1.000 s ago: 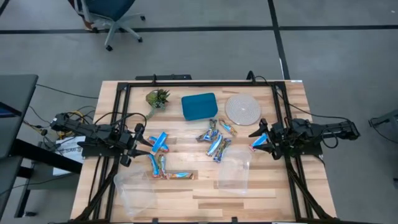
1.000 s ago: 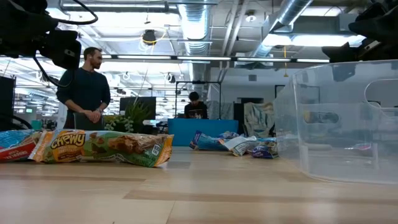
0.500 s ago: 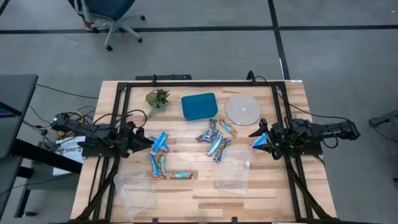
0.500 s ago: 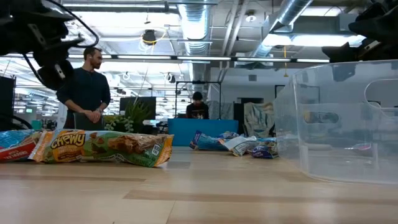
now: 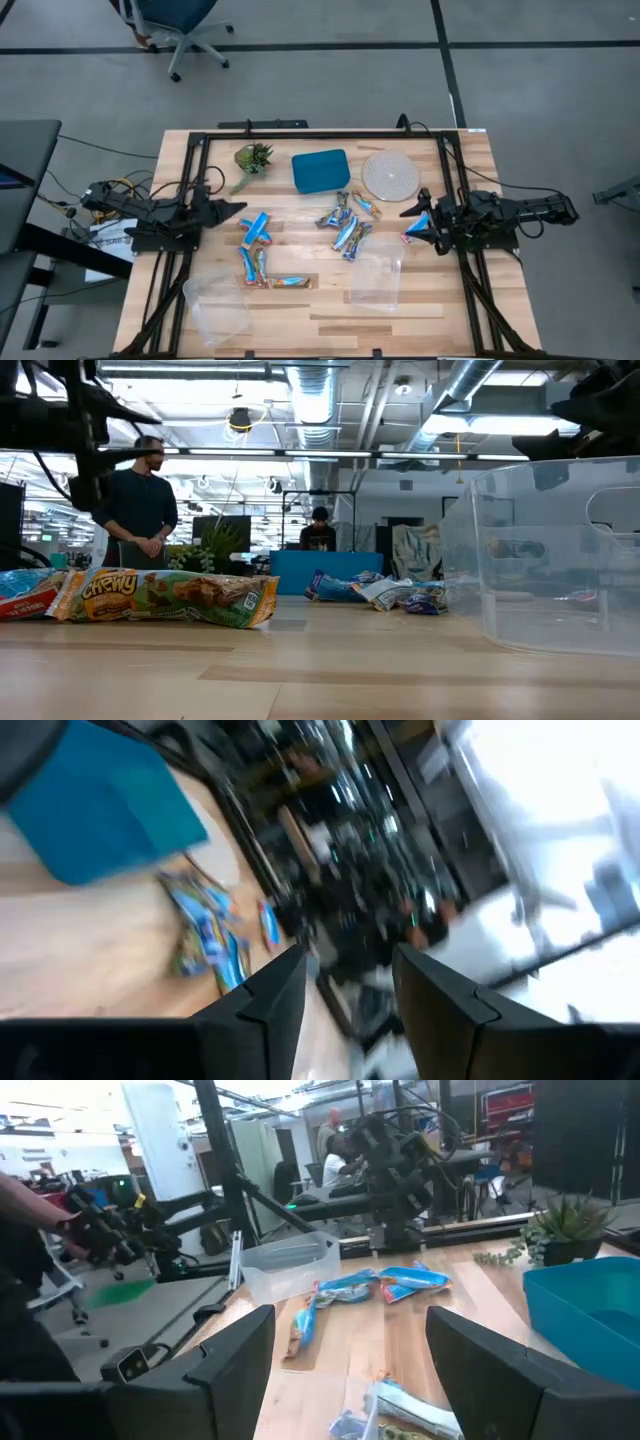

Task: Pick and place Granola Bars by type
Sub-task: Put the red granola bar into the blue bin

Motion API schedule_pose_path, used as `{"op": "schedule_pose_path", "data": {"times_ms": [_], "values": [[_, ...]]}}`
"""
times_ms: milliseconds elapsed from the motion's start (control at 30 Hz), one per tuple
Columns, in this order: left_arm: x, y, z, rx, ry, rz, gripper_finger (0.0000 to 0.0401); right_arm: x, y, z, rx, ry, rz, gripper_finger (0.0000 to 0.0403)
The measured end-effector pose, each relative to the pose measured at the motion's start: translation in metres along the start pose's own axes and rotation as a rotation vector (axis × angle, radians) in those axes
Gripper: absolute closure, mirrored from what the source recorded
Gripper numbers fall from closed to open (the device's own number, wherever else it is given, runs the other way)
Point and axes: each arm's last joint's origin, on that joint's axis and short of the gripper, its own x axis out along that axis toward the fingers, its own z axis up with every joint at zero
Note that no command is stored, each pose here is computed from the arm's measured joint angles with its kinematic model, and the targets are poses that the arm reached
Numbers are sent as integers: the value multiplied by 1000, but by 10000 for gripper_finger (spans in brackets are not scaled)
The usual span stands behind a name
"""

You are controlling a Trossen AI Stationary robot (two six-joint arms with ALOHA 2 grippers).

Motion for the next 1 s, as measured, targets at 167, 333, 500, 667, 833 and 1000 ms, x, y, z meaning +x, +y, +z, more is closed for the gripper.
{"op": "schedule_pose_path", "data": {"times_ms": [167, 333, 500, 667, 833, 1000], "values": [[0, 2, 3, -41, -103, 52, 257, 0, -1, 4, 101, -45, -42, 148], [0, 2, 5, -108, -160, 74, 257, -1, 1, 14, 317, -157, -3, 148], [-1, 2, 5, -169, -172, 73, 257, -3, 2, 23, 585, -240, 58, 148], [-1, 3, 5, -170, -189, 80, 257, -3, -1, 24, 693, -310, -41, 148], [0, 1, 6, -104, -164, 83, 257, -5, 0, 37, 621, -344, -68, 148], [2, -25, 17, 12, -158, 64, 257, 0, 4, 75, 504, -269, -128, 148]]}}
